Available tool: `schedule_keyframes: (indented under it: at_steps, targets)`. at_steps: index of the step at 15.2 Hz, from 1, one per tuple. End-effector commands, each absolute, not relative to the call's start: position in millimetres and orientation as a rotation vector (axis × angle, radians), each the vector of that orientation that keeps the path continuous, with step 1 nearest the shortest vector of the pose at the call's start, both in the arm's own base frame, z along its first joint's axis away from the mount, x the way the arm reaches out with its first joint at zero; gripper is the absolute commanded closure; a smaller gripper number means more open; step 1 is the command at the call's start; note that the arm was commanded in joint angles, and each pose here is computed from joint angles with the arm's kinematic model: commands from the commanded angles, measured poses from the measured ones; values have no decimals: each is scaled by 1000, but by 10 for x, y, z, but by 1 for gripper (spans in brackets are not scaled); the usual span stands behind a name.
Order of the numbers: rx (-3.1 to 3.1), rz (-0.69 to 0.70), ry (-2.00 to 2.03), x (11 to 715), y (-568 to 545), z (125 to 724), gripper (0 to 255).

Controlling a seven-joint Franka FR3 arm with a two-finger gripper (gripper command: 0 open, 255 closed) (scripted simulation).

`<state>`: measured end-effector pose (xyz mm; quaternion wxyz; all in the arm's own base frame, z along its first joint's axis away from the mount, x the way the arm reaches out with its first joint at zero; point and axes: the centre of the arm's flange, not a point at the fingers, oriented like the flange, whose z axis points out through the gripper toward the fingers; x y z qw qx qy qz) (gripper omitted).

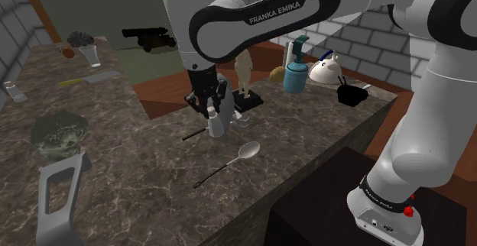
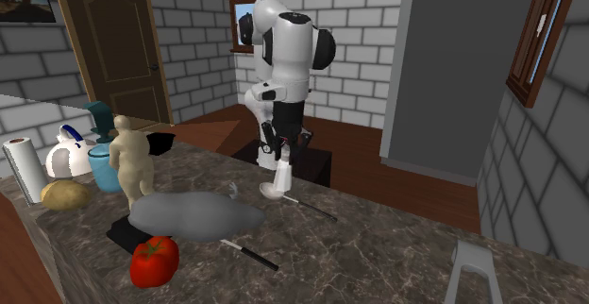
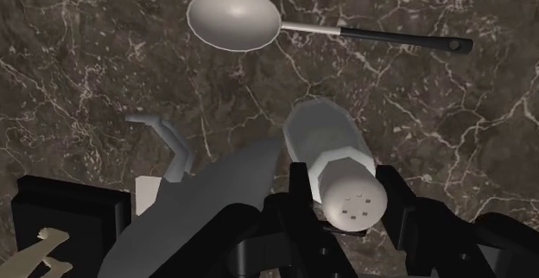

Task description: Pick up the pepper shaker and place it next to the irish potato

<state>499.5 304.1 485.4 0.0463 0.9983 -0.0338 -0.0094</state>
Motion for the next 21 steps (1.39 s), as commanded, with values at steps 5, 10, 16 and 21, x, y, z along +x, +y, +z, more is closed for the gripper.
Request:
schedule_keyframes:
  at_steps: [5, 10, 16, 21]
  targets:
    - [3047, -29, -103, 4999, 3040, 5180, 255]
    - [3047, -29, -103, 4999, 3040, 5444, 255]
    - [3047, -29, -103, 5155, 2399, 5456, 255]
    - [3047, -29, -103, 5311, 1758, 5459, 255]
